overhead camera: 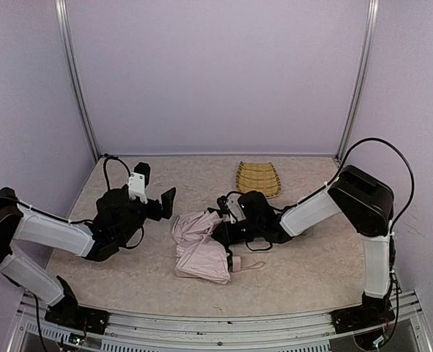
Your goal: Put away the umbrella
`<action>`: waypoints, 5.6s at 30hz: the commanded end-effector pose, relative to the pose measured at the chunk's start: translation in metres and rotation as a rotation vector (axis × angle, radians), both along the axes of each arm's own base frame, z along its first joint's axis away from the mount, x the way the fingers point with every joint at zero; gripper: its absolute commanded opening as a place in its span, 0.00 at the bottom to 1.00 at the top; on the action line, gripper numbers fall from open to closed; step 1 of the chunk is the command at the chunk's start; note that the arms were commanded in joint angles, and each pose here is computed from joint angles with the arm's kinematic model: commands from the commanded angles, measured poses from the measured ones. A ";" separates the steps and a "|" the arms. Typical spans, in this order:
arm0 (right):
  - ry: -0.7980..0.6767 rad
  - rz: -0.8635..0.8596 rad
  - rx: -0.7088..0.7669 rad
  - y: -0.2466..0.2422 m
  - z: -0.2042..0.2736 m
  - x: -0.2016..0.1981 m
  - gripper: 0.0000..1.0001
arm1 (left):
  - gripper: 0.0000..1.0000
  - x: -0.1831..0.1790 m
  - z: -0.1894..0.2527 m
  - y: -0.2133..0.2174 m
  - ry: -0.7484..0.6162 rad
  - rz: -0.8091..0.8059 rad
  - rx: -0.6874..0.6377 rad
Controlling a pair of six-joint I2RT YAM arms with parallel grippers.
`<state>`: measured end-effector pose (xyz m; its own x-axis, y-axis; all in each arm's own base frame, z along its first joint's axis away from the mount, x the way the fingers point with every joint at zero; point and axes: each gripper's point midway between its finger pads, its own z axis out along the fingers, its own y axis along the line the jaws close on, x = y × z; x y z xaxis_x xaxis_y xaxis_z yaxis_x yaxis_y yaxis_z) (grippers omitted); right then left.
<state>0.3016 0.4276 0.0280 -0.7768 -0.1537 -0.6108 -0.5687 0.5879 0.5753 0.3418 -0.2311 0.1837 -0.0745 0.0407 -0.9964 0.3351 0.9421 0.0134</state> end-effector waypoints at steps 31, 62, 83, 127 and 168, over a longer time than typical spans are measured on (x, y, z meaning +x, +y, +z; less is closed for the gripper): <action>0.016 0.220 -0.147 0.005 0.005 -0.030 0.00 | 0.98 -0.214 -0.076 -0.116 0.101 -0.908 0.887; 0.006 0.101 -0.142 -0.028 0.029 -0.018 0.14 | 0.56 -0.194 -0.184 -0.131 0.664 -1.019 0.735; -0.593 0.106 -0.191 -0.102 0.178 -0.030 0.99 | 0.33 -0.178 -0.203 -0.134 0.979 -1.153 0.426; -0.899 0.859 -0.670 -0.079 -0.013 -0.108 0.18 | 0.71 -0.133 -0.181 -0.152 0.937 -1.181 0.314; 0.110 0.952 -0.338 -0.106 -0.001 -0.174 0.00 | 0.90 -0.210 -0.067 -0.144 -0.146 -0.925 0.618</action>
